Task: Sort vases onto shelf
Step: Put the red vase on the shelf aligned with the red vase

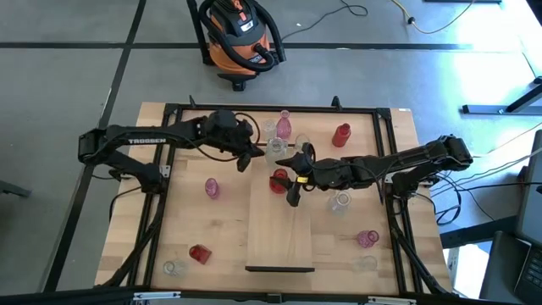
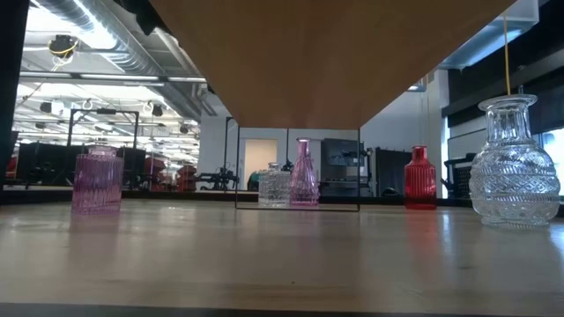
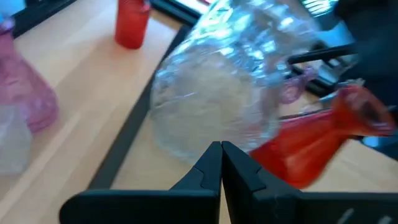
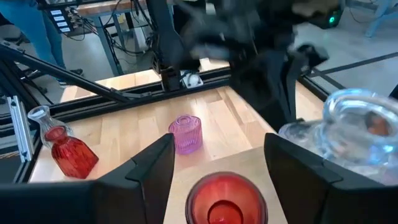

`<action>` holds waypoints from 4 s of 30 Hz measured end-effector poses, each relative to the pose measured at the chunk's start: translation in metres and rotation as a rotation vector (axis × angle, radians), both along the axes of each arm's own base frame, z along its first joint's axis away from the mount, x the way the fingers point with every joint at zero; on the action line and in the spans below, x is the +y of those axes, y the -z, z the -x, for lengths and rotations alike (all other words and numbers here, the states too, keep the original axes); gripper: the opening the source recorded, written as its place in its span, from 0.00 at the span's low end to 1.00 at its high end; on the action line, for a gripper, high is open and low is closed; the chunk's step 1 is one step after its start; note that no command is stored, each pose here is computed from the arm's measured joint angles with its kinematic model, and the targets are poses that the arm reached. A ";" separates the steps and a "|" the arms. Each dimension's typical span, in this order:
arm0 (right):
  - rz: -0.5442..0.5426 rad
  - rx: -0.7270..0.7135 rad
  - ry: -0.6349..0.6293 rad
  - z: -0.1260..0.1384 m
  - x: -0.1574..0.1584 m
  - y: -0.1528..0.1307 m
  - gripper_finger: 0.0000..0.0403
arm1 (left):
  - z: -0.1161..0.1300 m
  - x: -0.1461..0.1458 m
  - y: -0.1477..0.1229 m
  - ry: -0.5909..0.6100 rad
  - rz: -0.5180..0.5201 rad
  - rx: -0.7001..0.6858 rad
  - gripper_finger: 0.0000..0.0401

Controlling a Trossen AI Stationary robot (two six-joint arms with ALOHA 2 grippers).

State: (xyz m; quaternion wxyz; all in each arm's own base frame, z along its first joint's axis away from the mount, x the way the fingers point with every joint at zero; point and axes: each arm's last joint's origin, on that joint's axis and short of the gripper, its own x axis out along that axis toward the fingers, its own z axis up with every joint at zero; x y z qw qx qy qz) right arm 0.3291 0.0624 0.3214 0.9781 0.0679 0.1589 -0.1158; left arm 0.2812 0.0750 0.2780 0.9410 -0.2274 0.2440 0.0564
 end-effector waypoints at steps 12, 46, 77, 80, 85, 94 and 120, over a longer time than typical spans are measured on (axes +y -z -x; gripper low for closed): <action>0.099 0.036 0.117 0.008 0.008 -0.035 0.57 | -0.006 -0.003 -0.001 0.026 -0.004 -0.042 0.00; -0.519 -0.009 1.404 0.173 -0.136 0.055 0.57 | 0.048 0.022 -0.030 -0.182 -0.124 -0.001 0.00; -0.347 0.291 1.231 0.136 -0.180 0.116 0.57 | 0.042 0.016 -0.037 -0.192 -0.136 -0.070 0.00; -0.363 0.312 1.255 0.133 -0.182 0.125 0.57 | 0.042 0.016 -0.037 -0.193 -0.134 -0.070 0.00; -0.355 0.334 1.264 0.130 -0.184 0.131 0.54 | 0.042 0.016 -0.037 -0.193 -0.134 -0.070 0.00; -0.351 0.339 1.267 0.129 -0.184 0.132 0.18 | 0.042 0.016 -0.037 -0.193 -0.134 -0.070 0.00; -0.224 0.321 0.886 0.139 -0.095 0.016 0.18 | 0.043 0.017 -0.037 -0.205 -0.175 -0.060 0.00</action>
